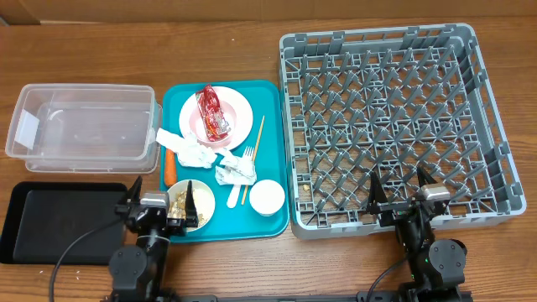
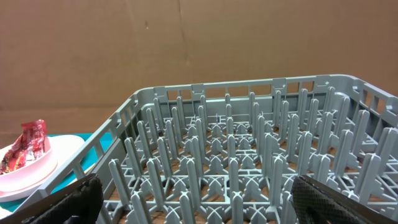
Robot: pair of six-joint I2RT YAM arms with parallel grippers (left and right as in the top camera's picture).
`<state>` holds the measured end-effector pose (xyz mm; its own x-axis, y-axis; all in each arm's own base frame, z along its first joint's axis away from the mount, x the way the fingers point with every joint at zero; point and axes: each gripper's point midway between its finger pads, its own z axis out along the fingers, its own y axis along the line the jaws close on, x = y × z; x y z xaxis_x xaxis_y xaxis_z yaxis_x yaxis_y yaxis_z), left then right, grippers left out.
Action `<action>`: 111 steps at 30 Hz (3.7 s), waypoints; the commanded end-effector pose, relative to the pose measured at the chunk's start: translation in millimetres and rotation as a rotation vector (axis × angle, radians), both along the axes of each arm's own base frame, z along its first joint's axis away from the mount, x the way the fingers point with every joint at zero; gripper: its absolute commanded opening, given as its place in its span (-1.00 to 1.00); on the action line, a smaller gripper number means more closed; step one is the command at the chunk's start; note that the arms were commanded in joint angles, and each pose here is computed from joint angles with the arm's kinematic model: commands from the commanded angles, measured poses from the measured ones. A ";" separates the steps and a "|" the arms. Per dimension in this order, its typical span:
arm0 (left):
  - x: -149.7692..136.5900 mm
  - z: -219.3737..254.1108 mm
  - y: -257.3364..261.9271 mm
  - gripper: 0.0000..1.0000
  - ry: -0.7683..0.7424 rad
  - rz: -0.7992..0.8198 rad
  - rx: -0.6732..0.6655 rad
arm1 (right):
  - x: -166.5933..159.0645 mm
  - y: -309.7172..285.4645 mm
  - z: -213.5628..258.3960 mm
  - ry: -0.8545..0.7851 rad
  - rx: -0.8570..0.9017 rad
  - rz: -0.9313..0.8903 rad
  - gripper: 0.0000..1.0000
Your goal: Sort waste into correct bins and load items into the dishwasher
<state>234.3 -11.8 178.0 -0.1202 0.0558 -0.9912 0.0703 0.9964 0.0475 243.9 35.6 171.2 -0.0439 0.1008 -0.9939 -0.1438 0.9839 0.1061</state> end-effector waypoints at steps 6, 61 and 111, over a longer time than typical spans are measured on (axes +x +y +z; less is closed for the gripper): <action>-44.8 130.9 -2.4 1.00 -0.083 -0.011 -0.088 | 0.8 -4.0 -1.4 -0.006 -0.003 -0.021 1.00; 199.5 -30.4 -64.6 -0.67 0.879 0.253 -0.243 | 0.8 -4.0 -1.4 -0.006 -0.003 -0.021 1.00; 226.1 -132.4 -56.2 -0.67 1.029 0.241 -0.244 | 0.8 -4.0 -1.5 -0.005 -0.003 -0.021 1.00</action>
